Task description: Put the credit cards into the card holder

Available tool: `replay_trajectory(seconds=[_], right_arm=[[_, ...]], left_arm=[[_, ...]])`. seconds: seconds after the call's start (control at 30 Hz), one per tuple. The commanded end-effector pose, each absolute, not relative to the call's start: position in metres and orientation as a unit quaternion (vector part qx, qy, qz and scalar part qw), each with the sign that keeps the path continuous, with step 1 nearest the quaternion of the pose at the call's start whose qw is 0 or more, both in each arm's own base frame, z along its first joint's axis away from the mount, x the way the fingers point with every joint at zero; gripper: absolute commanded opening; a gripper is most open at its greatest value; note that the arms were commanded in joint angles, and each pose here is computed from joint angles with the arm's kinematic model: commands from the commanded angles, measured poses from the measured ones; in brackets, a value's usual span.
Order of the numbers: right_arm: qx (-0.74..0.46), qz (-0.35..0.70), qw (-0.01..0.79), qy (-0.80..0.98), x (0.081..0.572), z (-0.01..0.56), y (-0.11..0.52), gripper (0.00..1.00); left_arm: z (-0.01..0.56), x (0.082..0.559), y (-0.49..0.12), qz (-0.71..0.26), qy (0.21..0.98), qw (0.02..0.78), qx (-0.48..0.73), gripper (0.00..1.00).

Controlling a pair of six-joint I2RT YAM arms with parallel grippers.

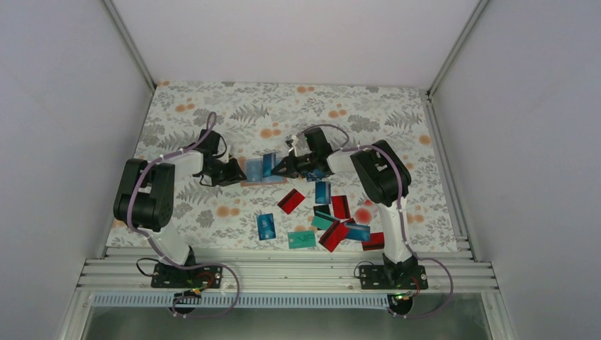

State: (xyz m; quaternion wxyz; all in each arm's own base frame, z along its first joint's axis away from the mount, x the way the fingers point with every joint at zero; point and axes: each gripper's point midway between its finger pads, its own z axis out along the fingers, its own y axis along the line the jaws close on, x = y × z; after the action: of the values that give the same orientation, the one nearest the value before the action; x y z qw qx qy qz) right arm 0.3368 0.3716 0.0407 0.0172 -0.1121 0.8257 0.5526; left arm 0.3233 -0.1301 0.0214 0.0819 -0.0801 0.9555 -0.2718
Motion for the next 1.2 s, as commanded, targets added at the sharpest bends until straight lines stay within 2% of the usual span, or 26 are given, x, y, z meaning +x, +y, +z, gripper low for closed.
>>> replay_trajectory(seconds=[0.0,0.33,1.17], right_arm=[[-0.118,0.566,0.024,0.816,0.338,0.053,0.374,0.04],[-0.107,0.584,0.009,0.804,0.335,0.058,0.375,0.04],[-0.058,0.554,-0.038,0.829,0.319,0.020,0.379,0.04]], left_arm=[[0.015,0.322,-0.130,-0.275,0.955,0.080,-0.072,0.25],[0.014,0.321,-0.130,-0.276,0.955,0.079,-0.070,0.25],[0.013,0.320,-0.133,-0.284,0.954,0.071,-0.063,0.24]])
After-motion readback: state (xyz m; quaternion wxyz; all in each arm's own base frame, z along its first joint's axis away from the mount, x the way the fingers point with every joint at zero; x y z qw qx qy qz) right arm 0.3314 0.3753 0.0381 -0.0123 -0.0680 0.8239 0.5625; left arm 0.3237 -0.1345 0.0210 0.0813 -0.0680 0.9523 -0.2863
